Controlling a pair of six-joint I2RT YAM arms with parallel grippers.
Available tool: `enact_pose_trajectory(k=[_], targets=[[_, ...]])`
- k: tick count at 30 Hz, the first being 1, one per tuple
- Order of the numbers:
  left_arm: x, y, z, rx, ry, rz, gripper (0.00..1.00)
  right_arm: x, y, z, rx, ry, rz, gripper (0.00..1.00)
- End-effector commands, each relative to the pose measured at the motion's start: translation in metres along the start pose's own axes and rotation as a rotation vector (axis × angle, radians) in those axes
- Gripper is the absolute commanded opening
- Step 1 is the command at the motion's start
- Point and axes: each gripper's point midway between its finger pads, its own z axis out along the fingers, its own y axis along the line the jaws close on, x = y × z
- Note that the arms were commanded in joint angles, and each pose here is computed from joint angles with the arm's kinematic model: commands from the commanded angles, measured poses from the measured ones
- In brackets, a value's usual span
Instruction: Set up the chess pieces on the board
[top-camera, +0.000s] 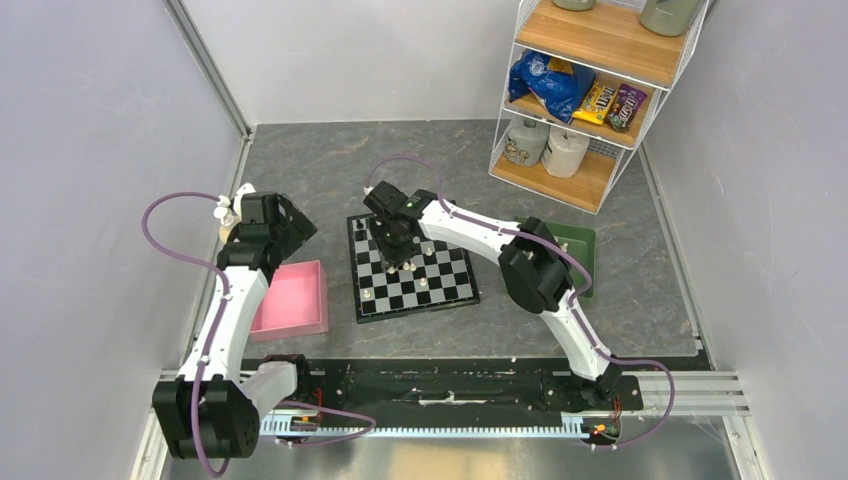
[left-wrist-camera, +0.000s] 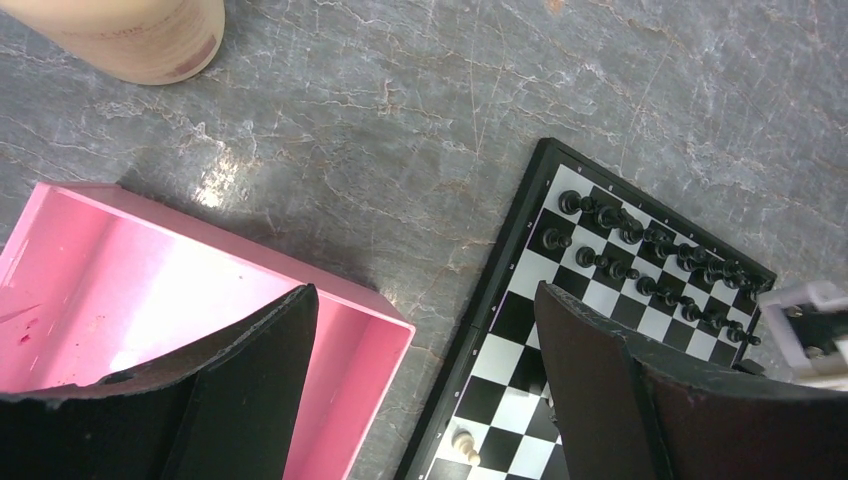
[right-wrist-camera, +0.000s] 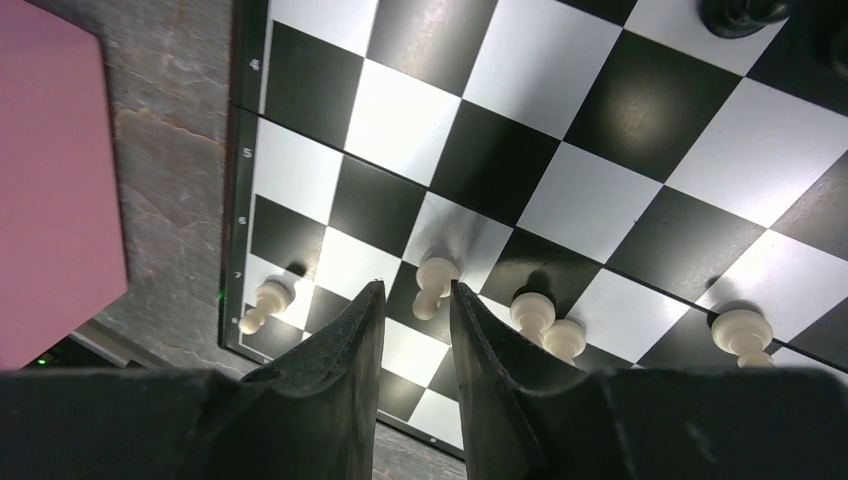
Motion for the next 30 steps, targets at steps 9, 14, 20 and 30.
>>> enact_pose_trajectory(k=[9, 14, 20, 30], targets=[[-0.009, -0.005, -0.003, 0.035, -0.041, 0.015, 0.86, -0.002, 0.005, -0.001, 0.003, -0.001, -0.020, 0.25], [-0.008, -0.005, -0.002, 0.033, -0.039, 0.014, 0.86, 0.001, 0.010, -0.003, -0.002, 0.000, -0.040, 0.17], [-0.007, -0.005, -0.002, 0.035, -0.035, 0.013, 0.86, 0.012, 0.027, -0.013, -0.022, 0.002, -0.075, 0.16], [-0.006, -0.005, 0.000, 0.036, -0.030, 0.012, 0.86, 0.037, 0.037, -0.011, -0.026, 0.043, -0.081, 0.15]])
